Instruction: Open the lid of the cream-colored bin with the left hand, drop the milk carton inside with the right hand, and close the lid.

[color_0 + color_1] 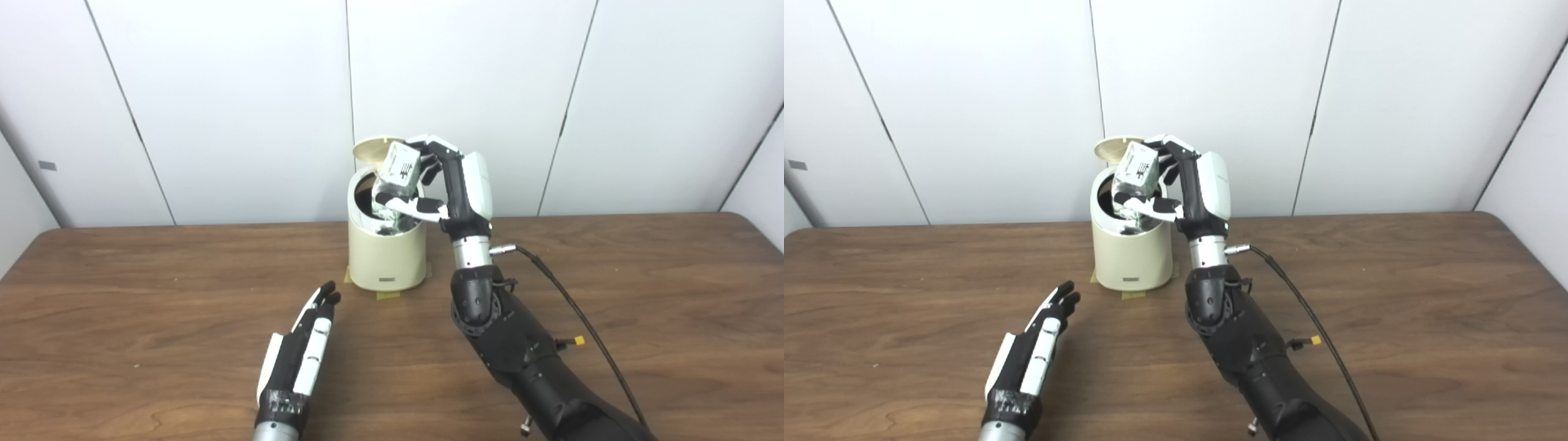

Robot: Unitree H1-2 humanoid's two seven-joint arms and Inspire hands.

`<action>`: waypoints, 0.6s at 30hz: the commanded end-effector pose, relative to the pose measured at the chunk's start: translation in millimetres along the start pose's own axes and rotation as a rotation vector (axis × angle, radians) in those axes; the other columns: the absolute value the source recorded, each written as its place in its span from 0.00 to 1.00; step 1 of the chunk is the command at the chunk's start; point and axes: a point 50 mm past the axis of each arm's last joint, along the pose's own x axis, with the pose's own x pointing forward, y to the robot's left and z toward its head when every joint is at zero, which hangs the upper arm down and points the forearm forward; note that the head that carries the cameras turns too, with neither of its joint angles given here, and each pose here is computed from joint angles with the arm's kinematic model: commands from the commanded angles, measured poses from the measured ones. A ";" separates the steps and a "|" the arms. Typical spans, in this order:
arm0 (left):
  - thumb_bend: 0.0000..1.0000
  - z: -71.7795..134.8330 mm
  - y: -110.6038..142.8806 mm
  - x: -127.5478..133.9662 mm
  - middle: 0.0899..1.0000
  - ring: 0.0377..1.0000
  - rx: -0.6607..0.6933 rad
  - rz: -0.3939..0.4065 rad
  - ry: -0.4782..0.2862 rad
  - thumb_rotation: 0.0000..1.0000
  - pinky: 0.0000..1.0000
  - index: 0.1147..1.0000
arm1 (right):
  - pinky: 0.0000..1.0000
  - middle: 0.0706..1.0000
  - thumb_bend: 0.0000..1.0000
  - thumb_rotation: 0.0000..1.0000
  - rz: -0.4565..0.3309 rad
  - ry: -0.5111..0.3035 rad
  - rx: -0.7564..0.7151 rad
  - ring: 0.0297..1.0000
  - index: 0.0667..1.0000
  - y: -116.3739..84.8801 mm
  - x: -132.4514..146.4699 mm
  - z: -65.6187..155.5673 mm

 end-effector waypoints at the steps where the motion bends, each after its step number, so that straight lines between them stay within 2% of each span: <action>1: 0.55 17.8 -3.6 4.0 0.92 0.96 -0.008 -0.009 -0.084 0.92 1.00 0.94 | 0.29 0.48 0.49 0.00 -0.039 -0.069 0.010 0.39 0.50 -4.5 27.8 15.7; 8: 0.55 17.0 -4.3 4.3 0.92 0.96 0.001 -0.015 -0.087 0.94 0.99 0.94 | 0.29 0.48 0.49 0.00 -0.042 -0.057 -0.003 0.39 0.50 -3.9 27.1 13.3; 12: 0.55 17.8 -5.0 4.3 0.92 0.96 -0.005 -0.013 -0.083 0.93 0.99 0.94 | 0.31 0.47 0.49 0.00 -0.016 -0.033 -0.038 0.37 0.51 -4.1 26.7 12.0; 15: 0.55 18.4 -5.2 4.3 0.92 0.96 -0.004 -0.015 -0.082 0.93 1.00 0.94 | 0.21 0.44 0.52 0.00 0.005 -0.030 -0.129 0.42 0.48 -5.1 26.5 11.2; 18: 0.56 18.6 -5.4 4.3 0.92 0.96 -0.005 -0.016 -0.080 0.93 1.00 0.94 | 0.21 0.48 0.52 0.00 0.015 -0.023 -0.169 0.43 0.44 -6.1 25.9 11.5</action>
